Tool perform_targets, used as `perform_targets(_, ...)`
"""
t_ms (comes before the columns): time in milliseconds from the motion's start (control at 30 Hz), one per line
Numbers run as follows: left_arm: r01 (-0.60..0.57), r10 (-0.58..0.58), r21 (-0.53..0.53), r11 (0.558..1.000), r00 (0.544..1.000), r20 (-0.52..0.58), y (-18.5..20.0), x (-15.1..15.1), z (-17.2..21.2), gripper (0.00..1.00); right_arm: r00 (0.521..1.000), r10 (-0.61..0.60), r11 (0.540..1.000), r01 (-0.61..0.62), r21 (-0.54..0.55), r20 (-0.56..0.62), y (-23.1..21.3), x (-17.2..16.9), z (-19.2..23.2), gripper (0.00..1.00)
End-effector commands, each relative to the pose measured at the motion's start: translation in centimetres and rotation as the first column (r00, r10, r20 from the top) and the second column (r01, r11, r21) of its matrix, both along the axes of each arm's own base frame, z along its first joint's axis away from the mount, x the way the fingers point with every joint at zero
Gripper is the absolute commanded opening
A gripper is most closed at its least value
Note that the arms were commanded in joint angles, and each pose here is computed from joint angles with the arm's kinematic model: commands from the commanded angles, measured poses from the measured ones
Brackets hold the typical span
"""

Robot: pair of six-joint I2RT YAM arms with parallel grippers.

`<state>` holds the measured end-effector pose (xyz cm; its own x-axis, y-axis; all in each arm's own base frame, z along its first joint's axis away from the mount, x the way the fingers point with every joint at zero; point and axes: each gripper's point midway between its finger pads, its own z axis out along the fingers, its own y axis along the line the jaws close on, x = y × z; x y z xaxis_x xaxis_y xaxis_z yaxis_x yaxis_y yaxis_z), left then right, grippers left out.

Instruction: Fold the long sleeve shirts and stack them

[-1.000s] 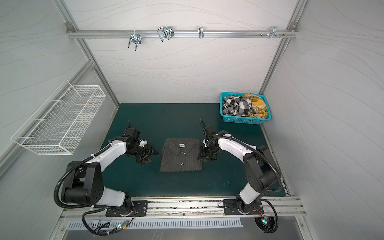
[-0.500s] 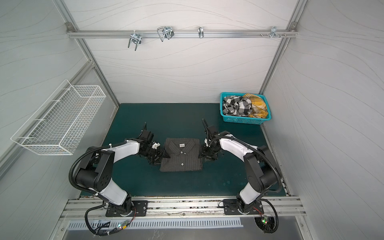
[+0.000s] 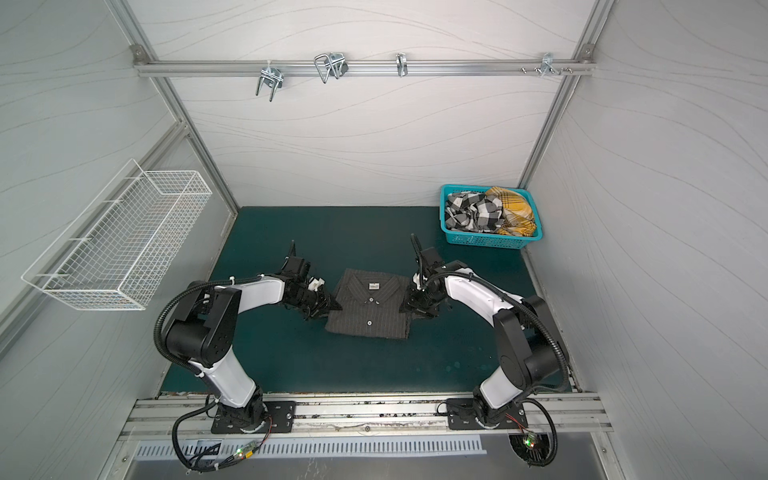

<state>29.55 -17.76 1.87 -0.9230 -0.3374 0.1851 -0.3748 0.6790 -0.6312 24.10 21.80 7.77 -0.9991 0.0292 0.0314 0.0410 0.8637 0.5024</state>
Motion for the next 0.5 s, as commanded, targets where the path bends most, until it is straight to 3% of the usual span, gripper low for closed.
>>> perform_targets(0, -0.030, 0.029, 0.021, 0.999, 0.999, 0.032, 0.1, 1.6, -0.7, 0.16, 1.000, 0.003, 1.000, -0.003, 0.001, -0.007, -0.3, -0.3, 0.4, 0.48)
perform_targets(100, -0.024, 0.022, 0.040, 0.999, 0.999, 0.048, 0.1, 2.4, 0.1, 0.08, 1.000, -0.004, 1.000, 0.004, 0.002, -0.004, -0.7, -0.2, 0.6, 0.48)
perform_targets(233, 0.018, -0.031, 0.152, 0.988, 0.996, 0.085, 1.4, 3.7, 1.6, 0.00, 0.999, -0.046, 0.999, 0.046, 0.028, 0.010, -1.9, 0.9, 1.9, 0.48)
perform_targets(467, -0.054, 0.017, 0.294, 0.954, 0.992, 0.126, 6.0, 7.2, 3.9, 0.00, 0.996, -0.075, 0.997, 0.074, 0.039, 0.040, -3.5, 1.5, 3.5, 0.47)
